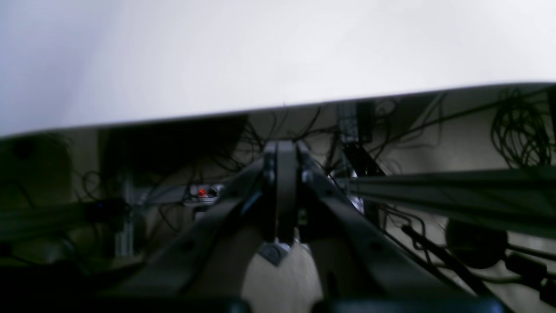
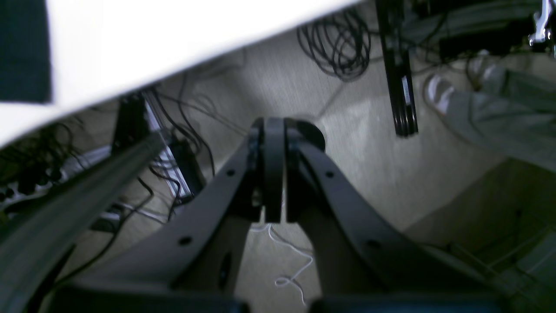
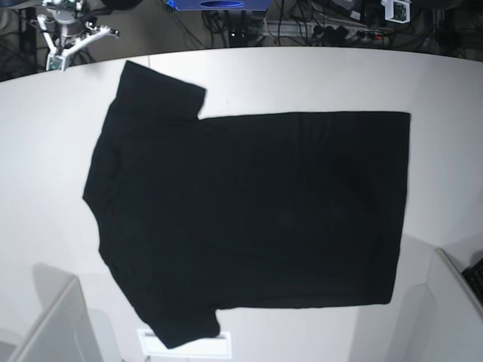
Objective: Fold the T-shirt properly
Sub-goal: 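Move both grippers down to the shoulder corners of the black T-shirt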
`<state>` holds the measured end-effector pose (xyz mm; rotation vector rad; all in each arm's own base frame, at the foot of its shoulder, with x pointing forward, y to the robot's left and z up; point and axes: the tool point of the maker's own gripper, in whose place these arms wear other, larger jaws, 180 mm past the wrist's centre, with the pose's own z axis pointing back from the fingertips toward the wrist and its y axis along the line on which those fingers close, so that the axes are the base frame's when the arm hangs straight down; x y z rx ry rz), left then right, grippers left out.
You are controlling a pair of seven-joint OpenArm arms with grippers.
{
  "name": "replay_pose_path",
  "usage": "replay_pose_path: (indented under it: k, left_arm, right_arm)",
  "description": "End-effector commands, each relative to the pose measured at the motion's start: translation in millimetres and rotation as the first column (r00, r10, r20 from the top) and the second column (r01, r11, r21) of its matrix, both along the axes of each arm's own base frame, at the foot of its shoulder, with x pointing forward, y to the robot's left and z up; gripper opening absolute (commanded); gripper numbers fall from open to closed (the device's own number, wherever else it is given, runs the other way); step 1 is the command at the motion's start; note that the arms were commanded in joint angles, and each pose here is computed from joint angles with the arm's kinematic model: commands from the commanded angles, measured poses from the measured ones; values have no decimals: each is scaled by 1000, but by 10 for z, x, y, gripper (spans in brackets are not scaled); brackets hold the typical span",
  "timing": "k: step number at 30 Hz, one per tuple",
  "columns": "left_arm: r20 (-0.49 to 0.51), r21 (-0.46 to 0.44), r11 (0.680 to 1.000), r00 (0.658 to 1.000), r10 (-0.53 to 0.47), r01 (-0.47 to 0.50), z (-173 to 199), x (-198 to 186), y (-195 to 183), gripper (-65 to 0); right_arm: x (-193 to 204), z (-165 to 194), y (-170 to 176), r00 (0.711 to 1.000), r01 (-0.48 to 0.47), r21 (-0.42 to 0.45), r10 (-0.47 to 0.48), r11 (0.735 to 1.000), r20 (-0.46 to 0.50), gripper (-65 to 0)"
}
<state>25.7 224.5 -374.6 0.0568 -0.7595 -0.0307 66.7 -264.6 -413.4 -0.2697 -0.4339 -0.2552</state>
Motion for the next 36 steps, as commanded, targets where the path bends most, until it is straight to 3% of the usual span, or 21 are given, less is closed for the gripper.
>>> replay_pose_path:
  k: [1,6,12,18,19,20,21,23,24,26,29,32,36]
  left_arm:
    - [27,19,1000,1000,0,-1,91,32,52,-650]
    - [96,55,998,995,12,-17,200,247,193,-650]
    - [185,54,998,983,12,-23,258,587,199,-650]
    - [251,38,999,968,26,-36,316,819,203,-650]
    - [261,17,999,964,43,-50,324,845,205,-650]
    - [271,-11,998,960,70,-69,334,867,213,-650]
    - [281,-34,995,954,99,-93,349,885,257,-627]
    - [308,-66,987,938,161,-148,403,932,392,-464]
    - [306,-81,982,933,188,-171,410,947,448,-390]
    - [273,-87,975,936,222,-206,412,983,615,-260]
    - [225,-131,951,926,303,-279,418,1035,843,-156]
    - [224,-175,943,921,319,-284,536,1098,1027,-148]
    - [262,-149,958,925,277,-245,721,1174,1168,-148]
  right_arm:
    - [134,87,-18,999,-9,-17,10,1000,47,-650]
    - [471,152,126,989,13,23,-16,1000,145,-650]
    - [894,213,501,964,-147,100,120,984,239,-650]
    - [1056,261,582,952,-163,114,126,980,280,-650]
    - [1052,252,591,953,-161,118,123,980,276,-623]
    - [1069,252,607,953,-164,125,125,978,275,-519]
    - [1091,261,613,952,-160,139,116,977,282,-414]
    - [1126,275,679,948,-159,194,95,968,305,-251]
    - [1148,292,720,943,-162,227,83,960,323,-186]
    - [1187,310,775,935,-168,282,62,945,350,-126]
    - [1265,280,808,928,-170,332,37,928,371,-150]
    - [1280,170,731,936,-136,344,7,929,351,-200]
    - [1266,2,590,947,-72,364,-50,929,317,-225]
